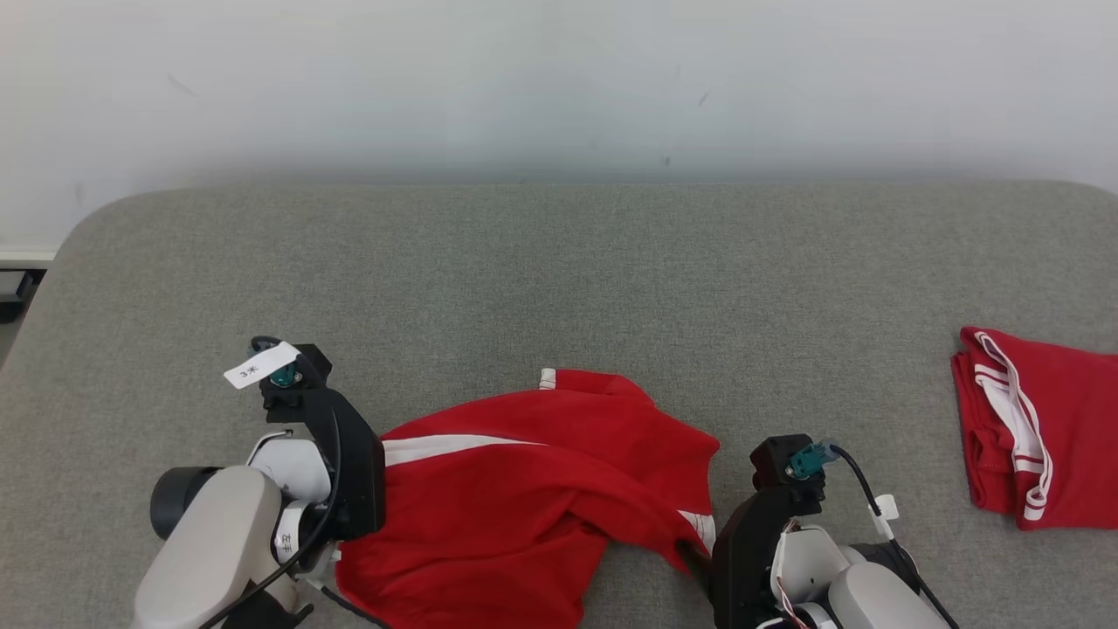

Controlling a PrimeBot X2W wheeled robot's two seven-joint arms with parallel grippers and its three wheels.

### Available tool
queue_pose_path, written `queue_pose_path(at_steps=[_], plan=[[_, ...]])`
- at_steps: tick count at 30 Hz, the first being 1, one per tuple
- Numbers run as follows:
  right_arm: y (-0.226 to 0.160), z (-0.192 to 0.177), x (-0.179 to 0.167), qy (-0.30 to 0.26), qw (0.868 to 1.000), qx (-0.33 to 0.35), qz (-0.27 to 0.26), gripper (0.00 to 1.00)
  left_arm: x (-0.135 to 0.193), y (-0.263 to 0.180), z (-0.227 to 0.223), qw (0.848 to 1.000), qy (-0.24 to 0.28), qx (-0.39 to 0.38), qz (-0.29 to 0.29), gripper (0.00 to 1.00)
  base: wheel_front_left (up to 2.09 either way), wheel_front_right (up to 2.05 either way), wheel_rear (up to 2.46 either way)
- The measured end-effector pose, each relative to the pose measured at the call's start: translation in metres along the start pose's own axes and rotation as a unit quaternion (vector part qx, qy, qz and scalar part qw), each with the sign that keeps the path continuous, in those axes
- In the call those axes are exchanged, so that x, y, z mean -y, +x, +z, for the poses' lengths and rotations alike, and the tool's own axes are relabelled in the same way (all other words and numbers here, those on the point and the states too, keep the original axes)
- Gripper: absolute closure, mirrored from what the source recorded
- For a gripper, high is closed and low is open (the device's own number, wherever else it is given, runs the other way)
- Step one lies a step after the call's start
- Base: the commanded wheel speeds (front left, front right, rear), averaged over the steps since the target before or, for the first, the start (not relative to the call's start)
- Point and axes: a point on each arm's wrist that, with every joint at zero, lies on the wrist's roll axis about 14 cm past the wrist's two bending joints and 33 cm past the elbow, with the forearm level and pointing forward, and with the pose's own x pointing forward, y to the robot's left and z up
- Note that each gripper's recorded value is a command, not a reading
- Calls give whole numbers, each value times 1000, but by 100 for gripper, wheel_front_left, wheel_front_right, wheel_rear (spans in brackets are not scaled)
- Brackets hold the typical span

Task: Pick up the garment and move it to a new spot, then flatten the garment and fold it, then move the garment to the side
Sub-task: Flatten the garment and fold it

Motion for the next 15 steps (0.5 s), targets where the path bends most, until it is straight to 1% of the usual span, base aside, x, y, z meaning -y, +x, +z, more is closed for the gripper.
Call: queue_pose_path(at_steps=[1, 2, 3, 11, 12, 13, 15], plan=[[0, 0, 1, 1, 1000, 0, -1, 0, 0, 0, 1, 1000, 0, 0, 0, 94, 0, 0, 0], [1, 0, 1, 1, 1000, -1, -2, 0, 1, 1, 1, 1000, 0, 0, -1, 99, 0, 0, 0], [1, -1, 2, 1, 1000, -3, -2, 0, 1, 1, 0, 1000, 1, -1, -3, 100, 0, 0, 0], [6, -2, -3, -18, 1000, -12, -2, 0, -1, 5, -4, 1000, -1, -8, -2, 100, 0, 0, 0], [8, -1, -3, -20, 1000, -14, -2, 31, -1, 5, -3, 1000, -1, -6, -2, 100, 0, 0, 0], [9, -1, -4, -21, 1000, -15, -1, 53, 0, 5, -2, 1000, 1, -5, -5, 100, 0, 0, 0], [10, -2, -7, -27, 999, -19, 3, 63, -1, 4, 1, 1000, 0, -1, -4, 100, 0, 0, 0]])
